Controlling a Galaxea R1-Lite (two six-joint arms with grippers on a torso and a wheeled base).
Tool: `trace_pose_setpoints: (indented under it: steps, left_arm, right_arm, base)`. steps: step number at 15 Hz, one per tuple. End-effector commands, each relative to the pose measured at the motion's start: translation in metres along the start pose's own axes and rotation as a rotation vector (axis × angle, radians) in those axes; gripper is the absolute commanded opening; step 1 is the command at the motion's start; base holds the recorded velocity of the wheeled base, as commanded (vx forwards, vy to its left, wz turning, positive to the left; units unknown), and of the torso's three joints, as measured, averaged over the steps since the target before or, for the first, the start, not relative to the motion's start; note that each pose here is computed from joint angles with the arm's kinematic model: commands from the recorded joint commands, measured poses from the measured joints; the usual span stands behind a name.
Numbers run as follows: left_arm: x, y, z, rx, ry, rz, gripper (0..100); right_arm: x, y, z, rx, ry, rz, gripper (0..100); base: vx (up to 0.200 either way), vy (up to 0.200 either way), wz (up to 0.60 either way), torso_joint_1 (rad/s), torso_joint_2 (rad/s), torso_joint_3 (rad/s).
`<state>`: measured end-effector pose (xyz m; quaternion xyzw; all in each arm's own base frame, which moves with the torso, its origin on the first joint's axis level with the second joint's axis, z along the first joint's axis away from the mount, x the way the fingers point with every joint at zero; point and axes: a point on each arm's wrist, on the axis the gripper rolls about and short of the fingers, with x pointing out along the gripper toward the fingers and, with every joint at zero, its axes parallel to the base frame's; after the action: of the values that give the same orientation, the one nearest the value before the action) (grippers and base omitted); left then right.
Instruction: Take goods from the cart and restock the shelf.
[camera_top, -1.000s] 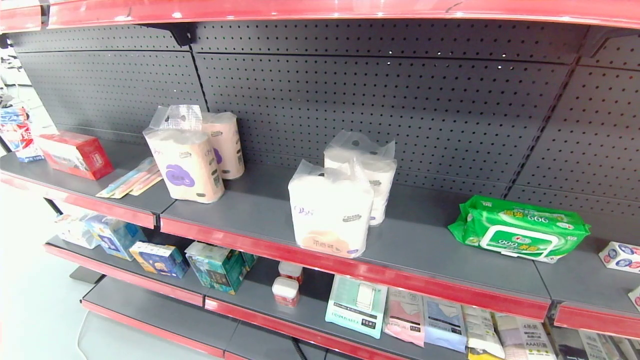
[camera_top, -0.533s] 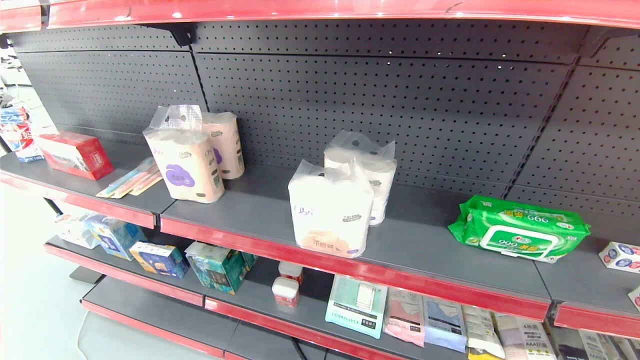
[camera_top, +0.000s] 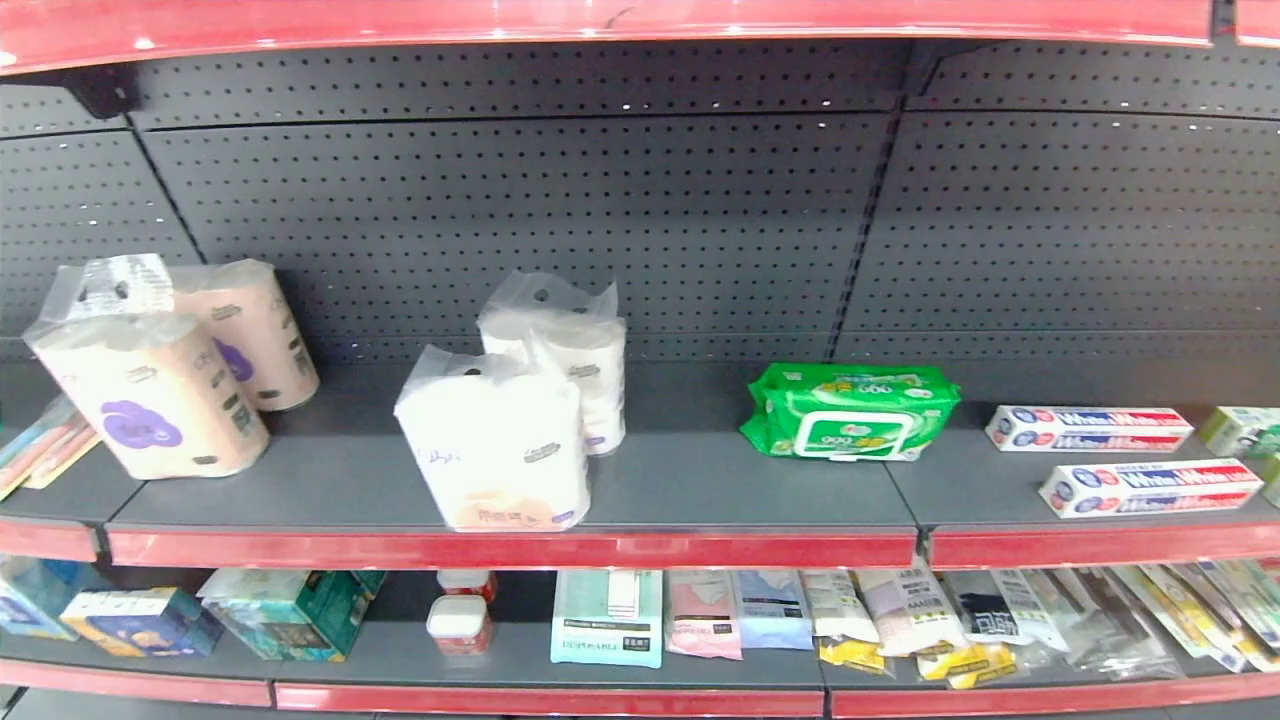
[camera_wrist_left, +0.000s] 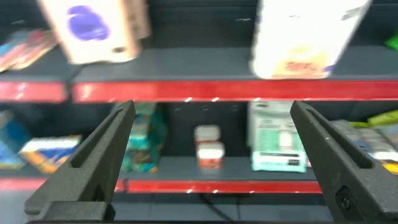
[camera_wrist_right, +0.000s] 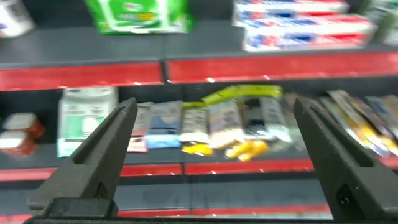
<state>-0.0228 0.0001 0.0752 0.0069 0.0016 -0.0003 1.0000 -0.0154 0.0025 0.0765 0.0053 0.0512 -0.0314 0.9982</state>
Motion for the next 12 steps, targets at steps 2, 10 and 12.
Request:
trace_pose_setpoints:
  steps: [2, 10, 12]
  left_arm:
    - [0.000, 0.000, 0.000, 0.000, 0.000, 0.001, 100]
    - [0.002, 0.002, 0.071, -0.113, -0.043, -0.007, 100]
    - [0.035, 0.002, 0.165, -0.226, -0.078, -0.012, 100]
  right_arm:
    - [0.000, 0.000, 0.000, -0.001, 0.006, 0.000, 100]
    - [0.000, 0.000, 0.000, 0.000, 0.006, 0.000, 100]
    - [0.000, 0.000, 0.000, 0.000, 0.006, 0.000, 100]
  base:
    - [0.000, 0.000, -0.30, 0.001, 0.00, 0.006]
    - [0.000, 0.000, 0.00, 0.000, 0.00, 0.000]
    - [0.000, 0.000, 0.00, 0.000, 0.00, 0.000]
